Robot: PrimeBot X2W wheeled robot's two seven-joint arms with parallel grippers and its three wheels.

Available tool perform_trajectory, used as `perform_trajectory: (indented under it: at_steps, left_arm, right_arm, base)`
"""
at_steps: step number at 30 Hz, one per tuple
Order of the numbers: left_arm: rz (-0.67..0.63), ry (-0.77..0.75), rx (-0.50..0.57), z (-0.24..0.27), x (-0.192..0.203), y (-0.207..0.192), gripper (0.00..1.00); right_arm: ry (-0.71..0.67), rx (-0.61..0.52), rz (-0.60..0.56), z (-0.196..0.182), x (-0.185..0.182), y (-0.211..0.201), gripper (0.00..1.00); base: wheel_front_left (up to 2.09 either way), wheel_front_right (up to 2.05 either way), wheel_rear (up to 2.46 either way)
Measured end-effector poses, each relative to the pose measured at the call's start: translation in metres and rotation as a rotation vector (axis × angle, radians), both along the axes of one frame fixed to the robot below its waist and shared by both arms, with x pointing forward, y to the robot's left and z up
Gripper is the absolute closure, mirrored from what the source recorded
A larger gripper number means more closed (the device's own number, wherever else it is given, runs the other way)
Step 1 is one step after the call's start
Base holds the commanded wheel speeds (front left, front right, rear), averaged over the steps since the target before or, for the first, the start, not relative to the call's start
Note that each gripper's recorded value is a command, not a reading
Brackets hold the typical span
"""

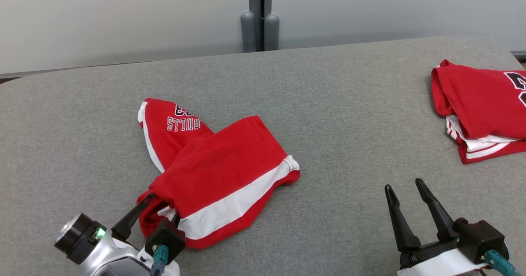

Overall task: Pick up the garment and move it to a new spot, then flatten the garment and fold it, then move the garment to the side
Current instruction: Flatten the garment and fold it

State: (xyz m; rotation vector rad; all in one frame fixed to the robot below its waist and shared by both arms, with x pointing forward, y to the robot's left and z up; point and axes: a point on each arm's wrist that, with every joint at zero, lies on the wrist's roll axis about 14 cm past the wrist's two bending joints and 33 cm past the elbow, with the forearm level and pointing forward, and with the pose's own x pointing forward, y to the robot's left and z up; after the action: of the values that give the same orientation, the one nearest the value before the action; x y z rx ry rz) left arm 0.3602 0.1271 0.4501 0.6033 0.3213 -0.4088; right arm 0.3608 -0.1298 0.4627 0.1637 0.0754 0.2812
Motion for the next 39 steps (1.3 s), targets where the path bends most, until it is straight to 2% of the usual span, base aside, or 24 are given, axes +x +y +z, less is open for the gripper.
perform_trajectory:
  at_steps: [2,6,7,8,14,16,19,25,28,31,32,36,38,39]
  left_arm:
    - [-0.017,0.022,0.02,-0.004,-0.001,-0.002,0.0]
    - [-0.038,0.067,0.042,-0.014,-0.005,-0.004,0.13]
    - [-0.047,0.075,0.044,-0.016,-0.006,-0.006,0.26]
    - [-0.052,0.08,0.045,-0.017,-0.006,-0.007,0.34]
    - [-0.073,0.134,0.071,-0.027,-0.012,-0.003,0.25]
    - [-0.072,0.142,0.074,-0.028,-0.012,-0.001,0.32]
    - [-0.099,0.171,0.074,-0.032,-0.015,-0.003,0.36]
    - [-0.13,0.181,0.073,-0.03,-0.018,-0.012,0.29]
    - [-0.138,0.189,0.082,-0.031,-0.019,-0.012,0.31]
    - [-0.142,0.185,0.075,-0.029,-0.018,-0.015,0.39]
    - [-0.142,0.184,0.071,-0.028,-0.018,-0.016,0.51]
    - [-0.117,0.191,0.084,-0.029,-0.014,-0.007,0.57]
    - [-0.099,0.186,0.092,-0.03,-0.009,0.0,0.67]
    - [-0.095,0.186,0.093,-0.03,-0.008,0.003,0.78]
  right_arm:
    - [0.006,-0.001,-0.019,-0.002,0.0,-0.006,0.0]
    - [0.014,0.001,-0.029,-0.004,0.0,-0.008,0.0]
    - [0.014,0.001,-0.03,-0.004,0.001,-0.008,0.0]
    - [0.014,0.001,-0.032,-0.004,0.001,-0.009,0.0]
    - [0.019,-0.003,-0.045,-0.006,0.004,-0.014,0.0]
    - [0.021,-0.004,-0.046,-0.007,0.006,-0.014,0.0]
    - [0.024,-0.004,-0.044,-0.008,0.007,-0.014,0.0]
    - [0.029,-0.003,-0.045,-0.01,0.008,-0.014,0.0]
    - [0.032,0.0,-0.049,-0.011,0.008,-0.015,0.0]
    - [0.033,0.003,-0.05,-0.011,0.008,-0.014,0.0]
    - [0.031,0.004,-0.051,-0.01,0.008,-0.015,0.0]
    - [0.027,0.004,-0.051,-0.009,0.008,-0.015,0.0]
    - [0.026,0.004,-0.049,-0.008,0.007,-0.014,0.0]
    - [0.026,0.004,-0.048,-0.008,0.007,-0.014,0.0]
  base:
    - [0.0,0.0,0.0]
    - [0.0,0.0,0.0]
    - [0.0,0.0,0.0]
    - [0.0,0.0,0.0]
    - [0.0,0.0,0.0]
    - [0.0,0.0,0.0]
    - [0.0,0.0,0.0]
    - [0.0,0.0,0.0]
    - [0.0,0.0,0.0]
    - [0.0,0.0,0.0]
    - [0.0,0.0,0.0]
    - [0.0,0.0,0.0]
    - [0.0,0.0,0.0]
    - [0.0,0.0,0.0]
